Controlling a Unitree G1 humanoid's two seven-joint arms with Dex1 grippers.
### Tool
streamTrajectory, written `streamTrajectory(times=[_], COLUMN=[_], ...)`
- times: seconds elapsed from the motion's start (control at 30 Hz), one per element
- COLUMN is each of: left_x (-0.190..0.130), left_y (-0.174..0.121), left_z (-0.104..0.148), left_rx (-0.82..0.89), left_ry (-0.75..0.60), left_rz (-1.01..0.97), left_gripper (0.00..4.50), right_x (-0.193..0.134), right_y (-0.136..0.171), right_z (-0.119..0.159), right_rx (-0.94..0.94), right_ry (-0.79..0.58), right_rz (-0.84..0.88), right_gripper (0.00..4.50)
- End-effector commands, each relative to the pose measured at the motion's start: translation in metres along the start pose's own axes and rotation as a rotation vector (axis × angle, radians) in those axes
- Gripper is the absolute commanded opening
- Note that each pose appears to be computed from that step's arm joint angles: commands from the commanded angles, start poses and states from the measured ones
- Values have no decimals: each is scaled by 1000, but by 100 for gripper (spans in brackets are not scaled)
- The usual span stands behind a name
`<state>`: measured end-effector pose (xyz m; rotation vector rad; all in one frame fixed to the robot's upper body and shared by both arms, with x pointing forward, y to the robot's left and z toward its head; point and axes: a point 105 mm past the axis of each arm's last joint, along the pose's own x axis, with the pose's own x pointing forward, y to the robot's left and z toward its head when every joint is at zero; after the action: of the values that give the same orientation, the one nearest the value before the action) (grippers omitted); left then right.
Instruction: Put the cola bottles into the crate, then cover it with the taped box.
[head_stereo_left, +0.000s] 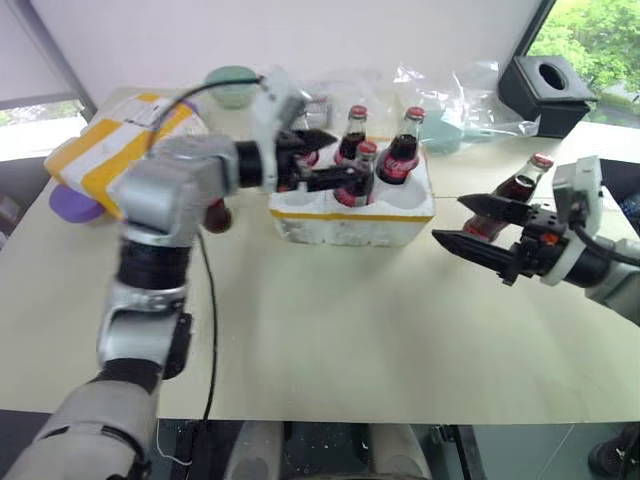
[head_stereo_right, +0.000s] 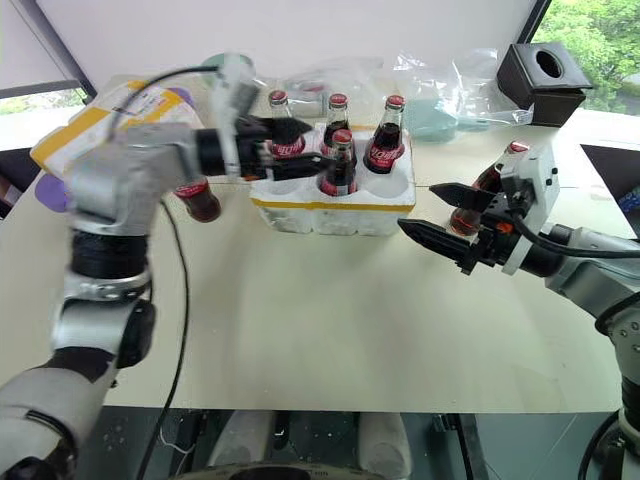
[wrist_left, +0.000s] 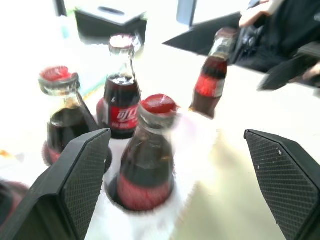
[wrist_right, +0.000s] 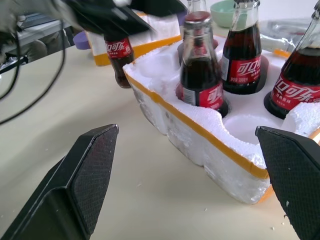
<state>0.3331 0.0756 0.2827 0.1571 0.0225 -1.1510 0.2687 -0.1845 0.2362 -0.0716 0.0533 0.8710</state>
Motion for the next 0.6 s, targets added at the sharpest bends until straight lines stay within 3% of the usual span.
streamTrajectory(times=[0.03, 0.13, 0.33, 0.6], left_x=[-44, -74, -121, -150], left_y=[-20, -25, 7, 35], left_z=[-12, -30, -56, -80], left_rx=[17, -8, -44, -90], left_ry=[66, 146, 201, 170], left_rz=[-26, 45, 429, 750], left_gripper=[446, 446, 446, 446], right_x=[1, 4, 11, 17], right_y=[1, -1, -4, -6], right_z=[8, 7, 8, 9], right_rx=[-24, -22, -23, -26], right_ry=[-35, -29, -24, -22], right_rz=[18, 34, 61, 84], right_gripper=[450, 450, 450, 450])
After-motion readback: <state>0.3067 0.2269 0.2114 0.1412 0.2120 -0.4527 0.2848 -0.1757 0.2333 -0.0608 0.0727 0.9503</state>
